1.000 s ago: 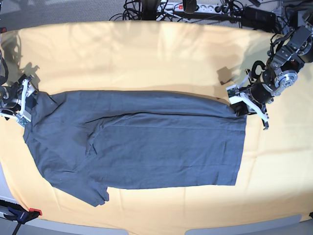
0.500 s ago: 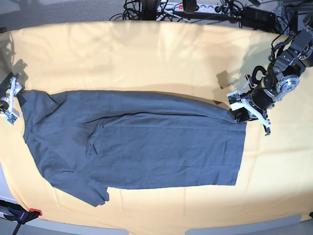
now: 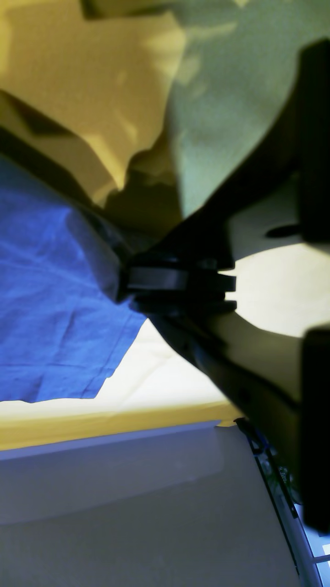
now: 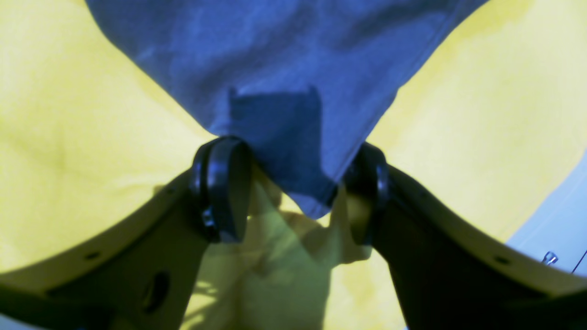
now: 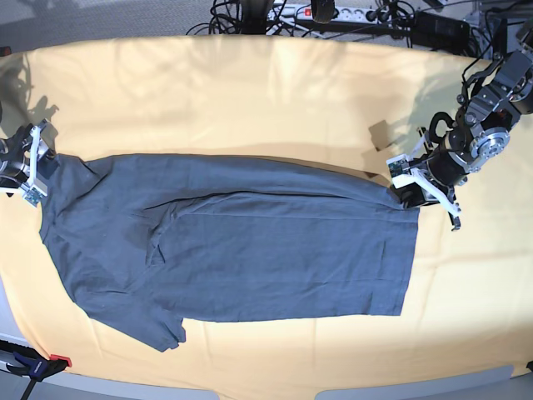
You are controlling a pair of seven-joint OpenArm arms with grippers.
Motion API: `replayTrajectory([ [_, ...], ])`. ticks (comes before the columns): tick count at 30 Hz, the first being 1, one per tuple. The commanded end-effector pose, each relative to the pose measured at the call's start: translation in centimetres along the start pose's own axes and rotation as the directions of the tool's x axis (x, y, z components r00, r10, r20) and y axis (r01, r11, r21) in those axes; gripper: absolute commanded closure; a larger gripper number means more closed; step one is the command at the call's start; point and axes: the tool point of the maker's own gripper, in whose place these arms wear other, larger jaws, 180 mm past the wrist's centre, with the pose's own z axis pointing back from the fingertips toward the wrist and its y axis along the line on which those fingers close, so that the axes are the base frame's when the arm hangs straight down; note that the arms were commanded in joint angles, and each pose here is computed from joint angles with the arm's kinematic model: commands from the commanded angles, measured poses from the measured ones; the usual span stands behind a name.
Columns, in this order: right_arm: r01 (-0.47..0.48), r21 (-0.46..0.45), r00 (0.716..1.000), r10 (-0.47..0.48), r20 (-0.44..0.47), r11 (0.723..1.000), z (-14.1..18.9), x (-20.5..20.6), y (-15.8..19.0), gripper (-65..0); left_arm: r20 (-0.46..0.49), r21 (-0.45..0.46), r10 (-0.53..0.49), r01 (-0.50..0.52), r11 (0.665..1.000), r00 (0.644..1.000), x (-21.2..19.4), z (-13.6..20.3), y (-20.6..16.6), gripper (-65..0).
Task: Fold the T-shirt properly
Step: 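Grasp the folded edge corners with both grippers, then drag the shirt with both grippers toward the robot base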
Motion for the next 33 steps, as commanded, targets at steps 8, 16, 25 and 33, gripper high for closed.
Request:
replayTrajectory([
  [8,-0.017,-0.071,1.0,0.016,-0.014,0.997,1.0,0.0,-2.2,-4.1,-0.003,0.047,-0.021,0.021,0.999,1.0,-0.2,0.4,1.8,0.0],
  [16,-0.002,-0.144,0.999,-0.004,-0.043,0.99,1.3,-0.6,-3.6,0.0,-0.038,0.051,-0.064,0.065,0.997,0.997,-1.6,1.1,2.8,0.0],
  [25,0.016,-0.07,0.999,-0.018,-0.034,0.997,3.1,-0.6,-3.6,0.0,-0.031,-0.032,-0.072,0.071,0.997,0.997,-1.8,2.7,2.6,0.0],
  [33,0.003,0.015,0.997,-0.001,-0.075,1.0,4.3,0.0,-1.7,0.0,0.038,-0.154,-0.091,0.095,0.983,0.995,0.5,4.6,1.1,0.0],
])
